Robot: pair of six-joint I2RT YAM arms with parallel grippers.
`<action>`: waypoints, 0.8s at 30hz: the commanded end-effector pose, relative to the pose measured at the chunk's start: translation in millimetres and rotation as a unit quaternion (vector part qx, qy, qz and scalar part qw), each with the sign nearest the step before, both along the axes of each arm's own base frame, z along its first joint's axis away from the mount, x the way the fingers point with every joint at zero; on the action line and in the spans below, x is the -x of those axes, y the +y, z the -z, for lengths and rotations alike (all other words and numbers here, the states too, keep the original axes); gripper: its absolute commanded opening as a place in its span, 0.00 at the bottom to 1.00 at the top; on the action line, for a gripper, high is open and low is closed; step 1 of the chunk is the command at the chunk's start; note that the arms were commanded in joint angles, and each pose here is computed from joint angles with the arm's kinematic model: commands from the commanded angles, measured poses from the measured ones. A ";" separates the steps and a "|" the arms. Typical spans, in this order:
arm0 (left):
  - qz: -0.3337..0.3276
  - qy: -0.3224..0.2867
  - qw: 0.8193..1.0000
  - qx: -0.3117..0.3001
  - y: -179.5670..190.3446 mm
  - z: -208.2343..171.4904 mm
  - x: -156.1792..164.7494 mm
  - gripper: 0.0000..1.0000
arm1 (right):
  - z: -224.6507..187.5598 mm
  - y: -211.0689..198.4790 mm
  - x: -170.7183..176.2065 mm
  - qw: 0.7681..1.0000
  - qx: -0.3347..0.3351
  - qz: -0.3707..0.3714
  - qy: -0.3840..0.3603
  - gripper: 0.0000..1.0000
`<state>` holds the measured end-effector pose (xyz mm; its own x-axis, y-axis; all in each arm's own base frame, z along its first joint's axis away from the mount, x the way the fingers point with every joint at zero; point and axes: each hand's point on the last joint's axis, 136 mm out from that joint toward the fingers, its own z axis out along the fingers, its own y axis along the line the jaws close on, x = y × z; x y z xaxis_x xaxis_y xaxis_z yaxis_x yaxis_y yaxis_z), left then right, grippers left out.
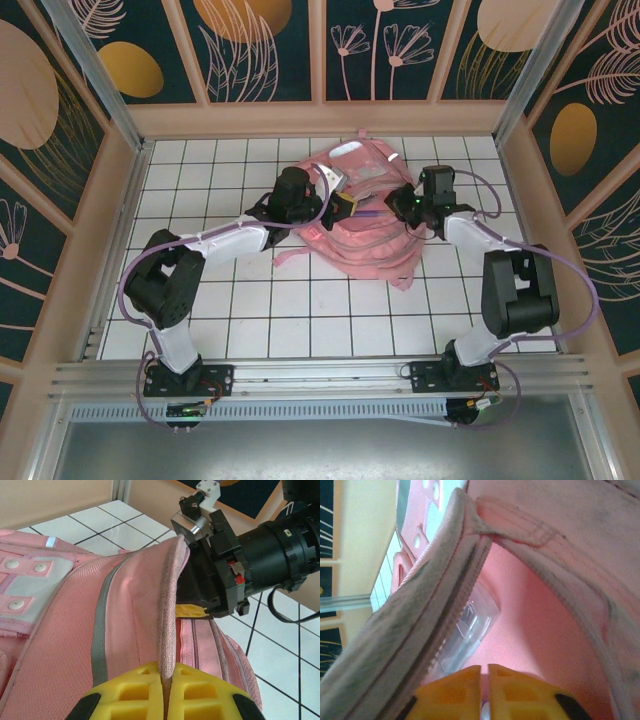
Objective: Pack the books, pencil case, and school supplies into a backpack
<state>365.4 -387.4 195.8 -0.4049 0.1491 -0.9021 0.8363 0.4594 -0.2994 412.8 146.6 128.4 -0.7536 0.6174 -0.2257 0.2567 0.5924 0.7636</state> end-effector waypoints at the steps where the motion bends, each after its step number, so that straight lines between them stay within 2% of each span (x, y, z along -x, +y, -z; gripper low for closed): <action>1: 0.067 -0.070 0.994 0.048 -12.8 -49.5 16.2 0.16 | -16.2 -5.4 -12.9 0.999 0.013 0.002 -0.038 0.18; 4: 0.112 -0.116 0.987 -0.022 -10.5 -39.9 23.9 0.24 | -26.8 -21.0 0.1 0.998 0.028 0.008 -0.049 0.22; 6: 0.113 -0.132 0.982 -0.071 -0.4 -32.7 15.9 0.27 | -31.2 -31.9 14.4 0.998 0.043 0.009 -0.048 0.23; 9: 0.124 -0.139 0.979 -0.078 14.9 -43.6 2.9 0.40 | -29.5 -50.9 37.9 0.997 0.068 0.016 -0.030 0.26; 11: 0.152 -0.161 0.973 -0.071 18.8 -49.3 0.3 0.53 | -27.6 -63.6 50.8 0.996 0.089 0.024 -0.019 0.30; 13: 0.144 -0.189 0.967 -0.094 18.5 -39.7 -14.2 0.61 | -26.4 -76.6 58.1 0.993 0.110 0.040 -0.013 0.34; 16: 0.114 -0.200 0.961 -0.153 14.3 -1.4 -52.9 0.62 | -25.8 -81.5 60.2 0.992 0.119 0.039 -0.016 0.40; 19: 0.087 -0.167 0.960 -0.206 7.9 38.2 -92.1 0.60 | -20.0 -70.6 53.4 0.994 0.109 0.003 -0.014 0.41; 21: 0.083 -0.147 0.961 -0.221 3.0 58.2 -105.6 0.57 | -11.8 -64.0 47.1 0.995 0.097 -0.016 -0.011 0.34; 24: 0.089 -0.124 0.962 -0.227 0.7 87.3 -107.6 0.57 | 3.0 -51.2 34.7 0.997 0.072 -0.041 -0.010 0.26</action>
